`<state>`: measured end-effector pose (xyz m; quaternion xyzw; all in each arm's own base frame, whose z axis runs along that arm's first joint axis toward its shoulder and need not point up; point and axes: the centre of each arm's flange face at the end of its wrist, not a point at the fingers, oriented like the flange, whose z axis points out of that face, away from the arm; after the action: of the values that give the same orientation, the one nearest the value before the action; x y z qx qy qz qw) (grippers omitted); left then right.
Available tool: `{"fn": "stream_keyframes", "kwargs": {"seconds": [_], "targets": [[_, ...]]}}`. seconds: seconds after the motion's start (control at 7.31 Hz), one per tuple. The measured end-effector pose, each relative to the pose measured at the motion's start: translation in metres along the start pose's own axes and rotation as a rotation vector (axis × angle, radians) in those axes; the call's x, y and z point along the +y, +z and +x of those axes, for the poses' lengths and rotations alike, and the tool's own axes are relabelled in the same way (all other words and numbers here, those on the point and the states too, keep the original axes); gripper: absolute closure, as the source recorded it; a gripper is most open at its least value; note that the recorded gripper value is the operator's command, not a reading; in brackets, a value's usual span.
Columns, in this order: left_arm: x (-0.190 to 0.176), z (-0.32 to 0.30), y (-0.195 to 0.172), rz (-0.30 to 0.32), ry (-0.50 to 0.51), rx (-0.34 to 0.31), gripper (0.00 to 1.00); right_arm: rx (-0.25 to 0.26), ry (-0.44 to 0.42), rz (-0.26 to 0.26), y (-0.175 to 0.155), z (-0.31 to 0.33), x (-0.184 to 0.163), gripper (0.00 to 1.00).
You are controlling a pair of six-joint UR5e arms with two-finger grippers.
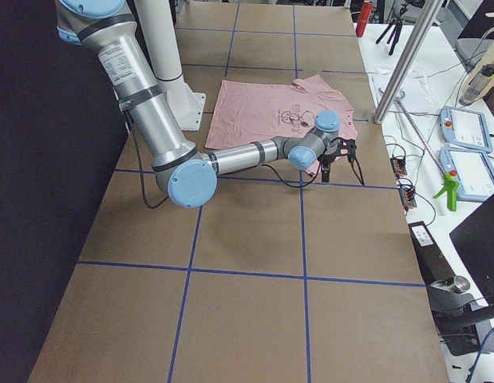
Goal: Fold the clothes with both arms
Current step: 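Lower the right gripper onto the sleeve and fold it inward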
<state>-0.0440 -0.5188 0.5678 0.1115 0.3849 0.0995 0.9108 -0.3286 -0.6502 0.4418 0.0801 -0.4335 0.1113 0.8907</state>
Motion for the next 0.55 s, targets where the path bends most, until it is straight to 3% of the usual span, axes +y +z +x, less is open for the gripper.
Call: {"fn": "stream_keyframes", "kwargs": {"seconds": [0.27,0.55], "targets": [[0.0,0.001,0.0,0.001,0.001,0.0,0.0,0.02,0.091,0.025,0.028,-0.034,0.016,0.25],[0.0,0.001,-0.001,0.001,0.001,0.0,0.0,0.044,0.113,0.024,0.042,-0.032,0.023,0.27]]}}
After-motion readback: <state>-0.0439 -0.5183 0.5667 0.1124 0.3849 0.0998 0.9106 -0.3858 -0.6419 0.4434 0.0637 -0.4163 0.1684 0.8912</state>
